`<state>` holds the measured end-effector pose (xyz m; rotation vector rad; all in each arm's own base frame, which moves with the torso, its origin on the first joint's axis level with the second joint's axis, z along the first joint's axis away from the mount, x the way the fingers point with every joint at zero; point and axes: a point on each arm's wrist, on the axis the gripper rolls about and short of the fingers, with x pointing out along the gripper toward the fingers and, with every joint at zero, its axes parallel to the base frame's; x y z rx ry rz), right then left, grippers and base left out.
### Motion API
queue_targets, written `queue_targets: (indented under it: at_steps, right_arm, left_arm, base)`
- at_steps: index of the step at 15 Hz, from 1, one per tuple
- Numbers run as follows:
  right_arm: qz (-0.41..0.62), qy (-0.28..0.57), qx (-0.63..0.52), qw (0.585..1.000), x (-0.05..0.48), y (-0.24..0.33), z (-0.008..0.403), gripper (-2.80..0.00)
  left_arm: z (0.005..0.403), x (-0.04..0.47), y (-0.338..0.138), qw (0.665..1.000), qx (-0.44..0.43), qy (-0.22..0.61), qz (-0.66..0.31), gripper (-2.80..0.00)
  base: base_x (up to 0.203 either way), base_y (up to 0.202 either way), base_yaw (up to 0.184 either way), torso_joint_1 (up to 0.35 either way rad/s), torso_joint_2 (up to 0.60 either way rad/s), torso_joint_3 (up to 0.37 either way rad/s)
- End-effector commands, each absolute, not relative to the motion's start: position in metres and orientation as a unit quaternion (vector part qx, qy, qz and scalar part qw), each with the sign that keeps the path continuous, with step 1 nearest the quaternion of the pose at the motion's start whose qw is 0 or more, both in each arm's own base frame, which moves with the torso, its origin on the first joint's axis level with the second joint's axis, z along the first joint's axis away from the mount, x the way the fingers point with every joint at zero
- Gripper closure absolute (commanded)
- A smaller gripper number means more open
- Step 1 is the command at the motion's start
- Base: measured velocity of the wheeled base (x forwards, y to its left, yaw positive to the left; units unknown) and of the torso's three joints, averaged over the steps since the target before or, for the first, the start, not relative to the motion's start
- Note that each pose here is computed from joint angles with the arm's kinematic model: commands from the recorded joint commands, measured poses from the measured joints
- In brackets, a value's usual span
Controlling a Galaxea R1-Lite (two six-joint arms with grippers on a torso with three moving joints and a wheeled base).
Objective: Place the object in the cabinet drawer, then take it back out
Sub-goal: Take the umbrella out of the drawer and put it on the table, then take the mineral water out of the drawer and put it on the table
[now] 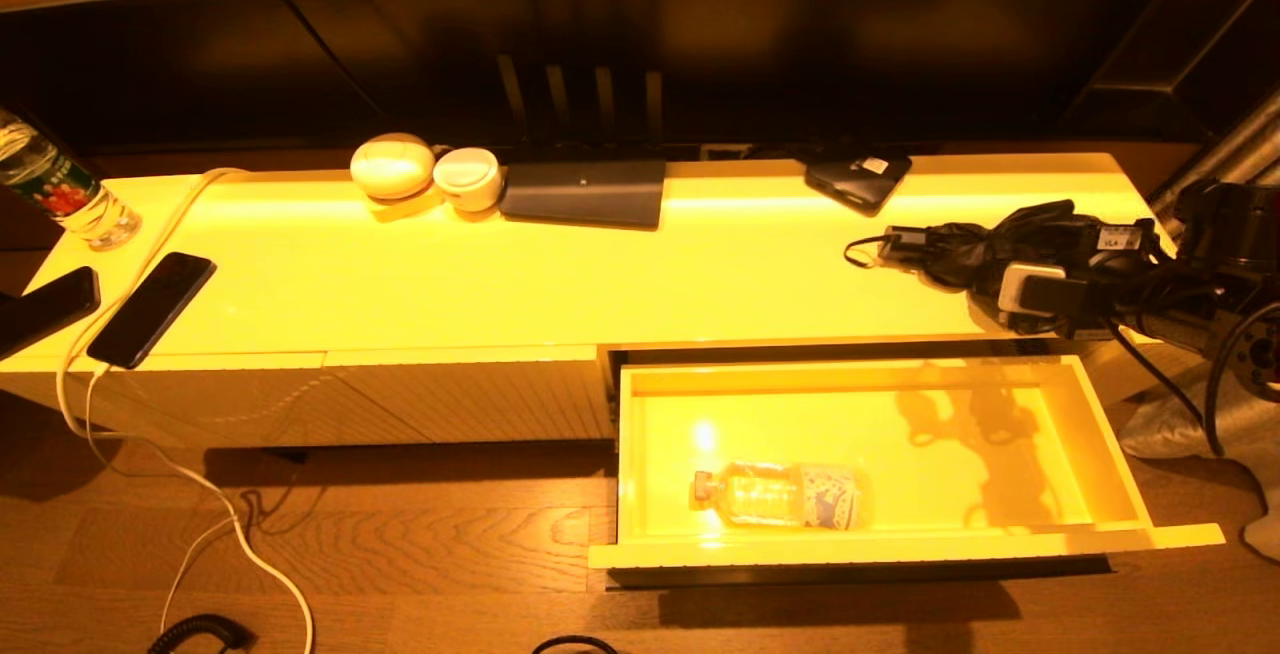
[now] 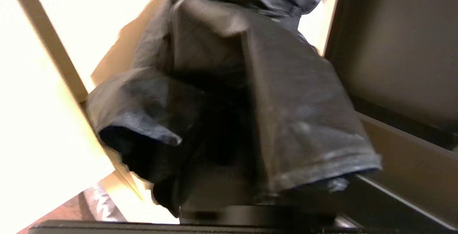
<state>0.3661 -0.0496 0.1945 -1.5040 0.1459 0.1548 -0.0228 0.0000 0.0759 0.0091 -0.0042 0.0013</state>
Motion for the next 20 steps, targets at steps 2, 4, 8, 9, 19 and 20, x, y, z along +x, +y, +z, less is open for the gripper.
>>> queue_targets:
  at_steps: [2, 4, 8, 9, 19, 20]
  right_arm:
    - [0.059, 0.057, -0.687, 0.722, 0.359, -0.048, 0.21, -2.8]
    - [0.061, 0.058, -0.687, 0.722, 0.35, -0.047, 0.217, -2.8]
    - [0.069, 0.069, -0.685, 0.722, 0.327, -0.044, 0.23, -2.8]
    - [0.07, 0.07, -0.685, 0.722, 0.321, -0.043, 0.232, -2.8]
    - [0.221, 0.198, -0.6, 0.743, 0.224, -0.014, 0.24, -2.8]
    - [0.241, 0.213, -0.589, 0.741, 0.223, -0.01, 0.235, -2.8]
  left_arm:
    - [0.076, -0.023, 0.0, 1.0, 0.005, -0.002, 0.001, 0.0]
    - [0.076, -0.023, 0.0, 1.0, 0.005, -0.002, 0.001, 0.0]
    - [0.075, -0.023, 0.0, 1.0, 0.005, -0.001, 0.001, 0.0]
    - [0.076, -0.023, 0.0, 1.0, 0.005, -0.002, 0.001, 0.0]
    - [0.076, -0.023, 0.0, 1.0, 0.005, -0.002, 0.001, 0.0]
    - [0.076, -0.023, 0.0, 1.0, 0.005, -0.002, 0.001, 0.0]
  base:
    - [0.0, 0.0, 0.0, 0.0, 0.0, 0.0]
    - [0.0, 0.0, 0.0, 0.0, 0.0, 0.0]
    - [0.0, 0.0, 0.0, 0.0, 0.0, 0.0]
    - [0.0, 0.0, 0.0, 0.0, 0.0, 0.0]
    - [0.0, 0.0, 0.0, 0.0, 0.0, 0.0]
    - [0.0, 0.0, 0.0, 0.0, 0.0, 0.0]
